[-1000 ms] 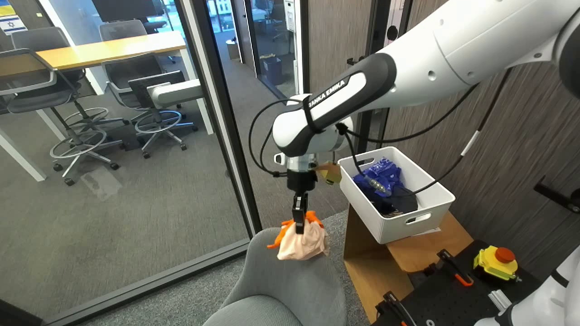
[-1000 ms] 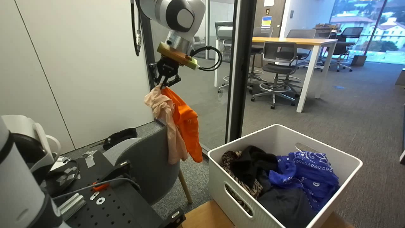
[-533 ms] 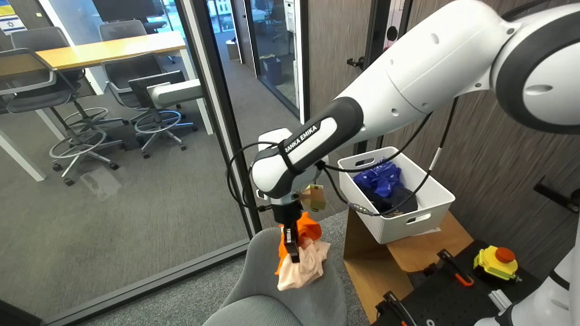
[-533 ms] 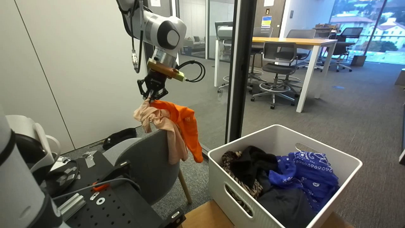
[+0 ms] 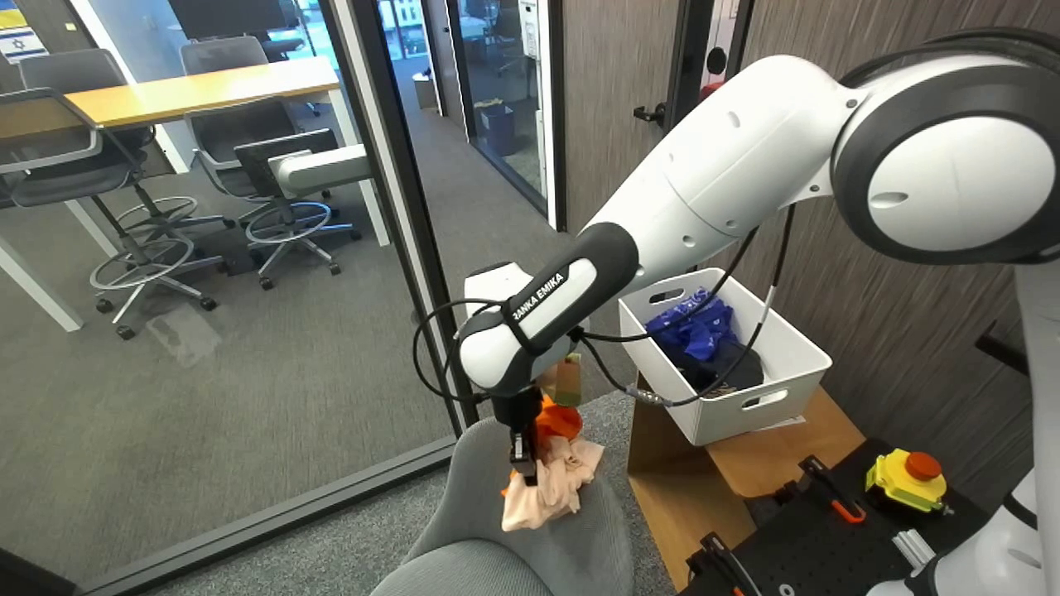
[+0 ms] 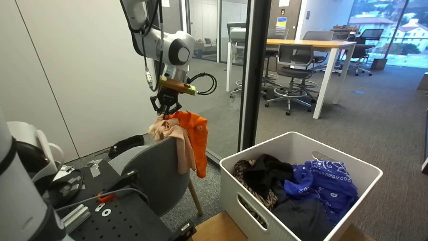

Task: Hang the orange and peach clothes in the basket on the back of the chair

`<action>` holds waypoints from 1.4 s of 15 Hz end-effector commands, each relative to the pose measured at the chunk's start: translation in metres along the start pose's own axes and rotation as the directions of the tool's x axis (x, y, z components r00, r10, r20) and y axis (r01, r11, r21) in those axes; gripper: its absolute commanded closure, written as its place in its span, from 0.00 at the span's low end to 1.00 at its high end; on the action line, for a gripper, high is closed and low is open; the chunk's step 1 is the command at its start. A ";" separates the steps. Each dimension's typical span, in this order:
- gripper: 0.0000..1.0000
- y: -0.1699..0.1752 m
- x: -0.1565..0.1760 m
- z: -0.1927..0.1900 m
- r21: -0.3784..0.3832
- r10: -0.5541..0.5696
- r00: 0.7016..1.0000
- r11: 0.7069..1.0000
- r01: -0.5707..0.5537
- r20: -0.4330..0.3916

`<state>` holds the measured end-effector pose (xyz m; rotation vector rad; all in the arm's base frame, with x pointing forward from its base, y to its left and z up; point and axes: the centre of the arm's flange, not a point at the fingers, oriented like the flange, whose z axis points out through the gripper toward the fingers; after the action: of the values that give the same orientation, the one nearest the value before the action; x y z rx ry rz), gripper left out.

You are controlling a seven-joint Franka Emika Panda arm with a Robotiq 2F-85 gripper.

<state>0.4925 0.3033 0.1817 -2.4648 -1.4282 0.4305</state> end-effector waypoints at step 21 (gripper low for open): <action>0.00 0.045 -0.025 -0.015 -0.161 0.094 0.981 0.985 -0.066 0.173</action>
<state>0.5130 0.2842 0.1701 -2.6074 -1.4689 0.5320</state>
